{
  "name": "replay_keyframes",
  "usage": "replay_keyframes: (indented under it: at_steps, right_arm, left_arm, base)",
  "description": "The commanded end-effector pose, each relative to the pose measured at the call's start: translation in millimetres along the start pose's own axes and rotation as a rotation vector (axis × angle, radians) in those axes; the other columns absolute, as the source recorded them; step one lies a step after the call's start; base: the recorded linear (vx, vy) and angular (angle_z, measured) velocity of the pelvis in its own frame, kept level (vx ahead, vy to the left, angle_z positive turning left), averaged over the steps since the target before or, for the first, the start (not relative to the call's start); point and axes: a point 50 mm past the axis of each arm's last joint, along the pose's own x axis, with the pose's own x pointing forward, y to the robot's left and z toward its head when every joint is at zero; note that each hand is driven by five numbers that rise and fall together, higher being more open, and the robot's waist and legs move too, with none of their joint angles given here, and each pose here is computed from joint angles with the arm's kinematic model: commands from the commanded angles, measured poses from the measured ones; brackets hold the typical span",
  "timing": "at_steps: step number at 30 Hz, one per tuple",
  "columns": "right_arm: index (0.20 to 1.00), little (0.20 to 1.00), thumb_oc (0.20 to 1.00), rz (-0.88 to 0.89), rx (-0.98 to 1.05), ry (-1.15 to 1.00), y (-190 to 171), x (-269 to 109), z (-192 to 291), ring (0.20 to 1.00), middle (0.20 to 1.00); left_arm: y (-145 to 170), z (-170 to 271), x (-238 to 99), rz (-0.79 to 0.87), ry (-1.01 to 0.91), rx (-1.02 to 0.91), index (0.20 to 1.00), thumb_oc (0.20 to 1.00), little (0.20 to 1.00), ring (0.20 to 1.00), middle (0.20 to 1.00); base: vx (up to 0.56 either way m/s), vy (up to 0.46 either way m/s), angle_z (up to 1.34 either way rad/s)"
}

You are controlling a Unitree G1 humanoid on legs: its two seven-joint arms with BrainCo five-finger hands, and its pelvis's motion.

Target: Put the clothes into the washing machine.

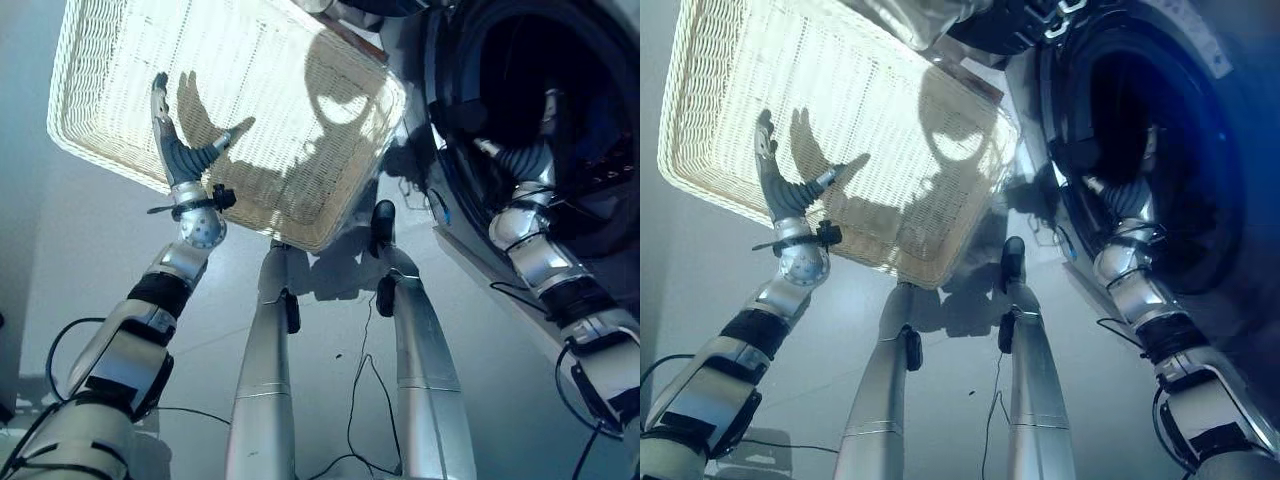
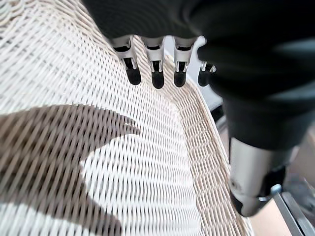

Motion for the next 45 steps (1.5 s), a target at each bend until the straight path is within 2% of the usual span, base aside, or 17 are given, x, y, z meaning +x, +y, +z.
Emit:
replay_keyframes:
  at_steps: [1,9,12,18,21,27,29,30,31,32,33,36,39,40,42,45]
  right_arm:
    - [1.0,1.0,1.0,0.038,0.0,-0.128,3,-9,15,1.0,1.0]
    - [1.0,1.0,1.0,0.237,-0.022,-0.21,29,-55,16,1.0,1.0]
    - [1.0,1.0,1.0,0.412,-0.004,-0.228,41,-87,11,1.0,1.0]
    - [1.0,1.0,1.0,0.621,0.027,-0.197,48,-132,-4,1.0,1.0]
    - [1.0,1.0,1.0,0.757,0.043,-0.111,46,-161,-21,1.0,1.0]
    - [1.0,1.0,1.0,0.947,0.081,0.16,34,-226,-53,1.0,1.0]
    - [1.0,1.0,1.0,0.996,0.094,0.315,27,-249,-66,1.0,1.0]
    - [1.0,1.0,1.0,0.994,0.102,0.343,26,-251,-67,1.0,1.0]
    - [1.0,1.0,1.0,1.03,0.104,0.505,19,-274,-80,1.0,1.0]
    - [1.0,1.0,1.0,1.052,0.1,0.564,17,-283,-86,1.0,1.0]
    - [1.0,1.0,1.0,1.096,0.086,0.782,6,-311,-103,1.0,1.0]
    - [1.0,1.0,1.0,1.13,0.031,1.025,-11,-347,-118,1.0,1.0]
    - [1.0,1.0,1.0,1.149,-0.017,1.144,-22,-369,-124,1.0,1.0]
    - [1.0,1.0,1.0,1.181,-0.058,1.309,-33,-390,-128,1.0,1.0]
    - [1.0,1.0,1.0,1.212,-0.119,1.475,-47,-412,-129,1.0,1.0]
    - [1.0,1.0,1.0,1.216,-0.152,1.573,-57,-423,-130,1.0,1.0]
  left_arm:
    - [-1,4,1,0.033,-0.01,-0.047,1.0,1.0,1.0,1.0,1.0]
    - [-2,-26,-37,-0.057,0.134,-0.012,1.0,1.0,1.0,1.0,1.0]
    - [4,-47,-68,-0.115,0.239,0.02,1.0,1.0,1.0,1.0,1.0]
    - [15,-73,-114,-0.232,0.375,0.1,1.0,1.0,1.0,1.0,1.0]
    - [27,-89,-152,-0.313,0.487,0.15,1.0,1.0,1.0,1.0,1.0]
    - [59,-112,-221,-0.475,0.722,0.247,1.0,1.0,1.0,1.0,1.0]
    - [72,-117,-245,-0.522,0.822,0.276,1.0,1.0,1.0,1.0,1.0]
    - [74,-117,-247,-0.526,0.834,0.277,1.0,1.0,1.0,1.0,1.0]
    - [86,-120,-268,-0.571,0.928,0.296,1.0,1.0,1.0,1.0,1.0]
    - [90,-121,-276,-0.589,0.955,0.303,1.0,1.0,1.0,1.0,1.0]
    - [100,-122,-296,-0.644,1.041,0.317,1.0,1.0,1.0,1.0,1.0]
    - [111,-123,-320,-0.692,1.159,0.326,1.0,1.0,1.0,1.0,1.0]
    - [119,-121,-340,-0.747,1.238,0.358,1.0,1.0,1.0,1.0,1.0]
    - [128,-120,-357,-0.78,1.319,0.377,1.0,1.0,1.0,1.0,1.0]
    - [137,-117,-374,-0.81,1.424,0.383,1.0,1.0,1.0,1.0,1.0]
    - [140,-116,-381,-0.823,1.466,0.373,1.0,1.0,1.0,1.0,1.0]
  base:
    - [-0.03,0.023,-0.04]
    - [-0.04,0.013,-0.02]
    - [-0.05,-0.027,-0.02]
    - [-0.02,-0.042,-0.01]
    - [0.01,-0.046,0.08]
    - [0.09,-0.024,0.12]
    - [0.13,-0.01,0.05]
    - [0.19,-0.018,0.04]
    - [0.18,-0.012,0.05]
    - [0.3,-0.01,0.11]
    - [0.19,0.001,0.1]
    - [0.18,-0.003,0.12]
    - [0.14,-0.008,0.09]
    - [0.14,-0.003,0.1]
    - [0.14,0.008,-0.01]
    - [0.08,0.008,-0.03]
